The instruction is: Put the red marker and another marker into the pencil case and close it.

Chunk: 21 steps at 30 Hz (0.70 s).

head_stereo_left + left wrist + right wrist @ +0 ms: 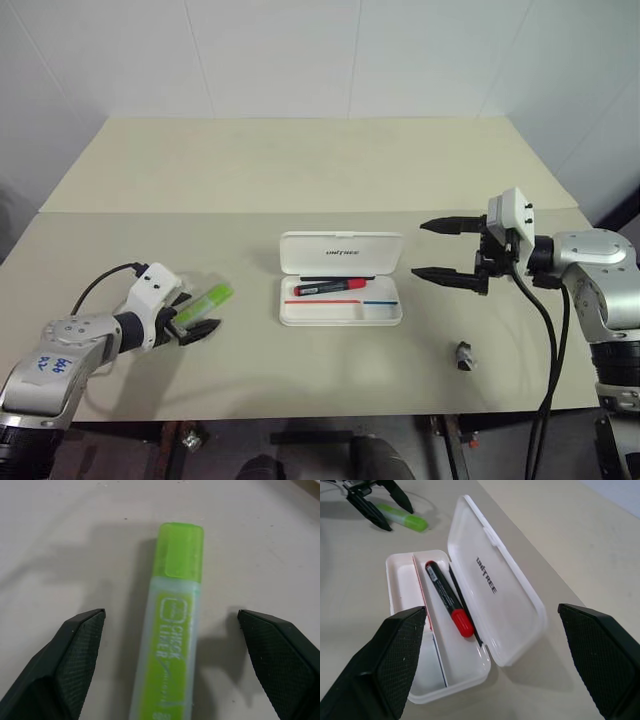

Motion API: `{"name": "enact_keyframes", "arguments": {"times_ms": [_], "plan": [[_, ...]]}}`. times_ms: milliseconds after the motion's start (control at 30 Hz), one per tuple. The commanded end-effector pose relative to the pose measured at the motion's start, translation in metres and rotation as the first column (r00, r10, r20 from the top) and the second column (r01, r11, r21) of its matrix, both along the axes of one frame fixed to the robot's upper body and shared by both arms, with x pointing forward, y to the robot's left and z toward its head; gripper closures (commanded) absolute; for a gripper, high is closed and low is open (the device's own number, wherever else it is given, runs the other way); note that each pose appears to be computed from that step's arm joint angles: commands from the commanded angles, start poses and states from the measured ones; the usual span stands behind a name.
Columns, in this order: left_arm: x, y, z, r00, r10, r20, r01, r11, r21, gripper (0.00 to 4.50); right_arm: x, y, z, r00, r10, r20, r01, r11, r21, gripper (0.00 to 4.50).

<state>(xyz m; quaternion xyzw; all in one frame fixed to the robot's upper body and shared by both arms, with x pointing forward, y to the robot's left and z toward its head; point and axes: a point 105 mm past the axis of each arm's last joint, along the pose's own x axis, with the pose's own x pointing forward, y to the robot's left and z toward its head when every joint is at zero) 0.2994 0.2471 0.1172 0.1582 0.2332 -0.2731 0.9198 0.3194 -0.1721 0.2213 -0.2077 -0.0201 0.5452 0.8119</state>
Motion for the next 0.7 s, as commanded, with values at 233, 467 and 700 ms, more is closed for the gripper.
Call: {"name": "enact_keyframes", "arguments": {"times_ms": [233, 467, 700], "plan": [[0.003, 0.016, -0.01, 0.998, 0.034, -0.057, -0.03, 0.997, 0.066, 0.0, -0.027, 0.006, 0.012, 0.995, 0.095, -0.008, -0.095, 0.995, 0.03, 0.04], [0.002, 0.017, -0.014, 0.996, 0.036, -0.076, -0.031, 0.997, 0.066, 2.11, -0.036, 0.018, 0.019, 0.989, 0.15, 0.002, -0.15, 0.988, 0.022, 0.0], [0.001, 0.014, -0.014, 0.997, 0.031, -0.073, -0.026, 0.998, 0.06, 3.44, -0.032, 0.014, 0.017, 0.991, 0.132, 0.002, -0.132, 0.991, 0.016, 0.0]]}}
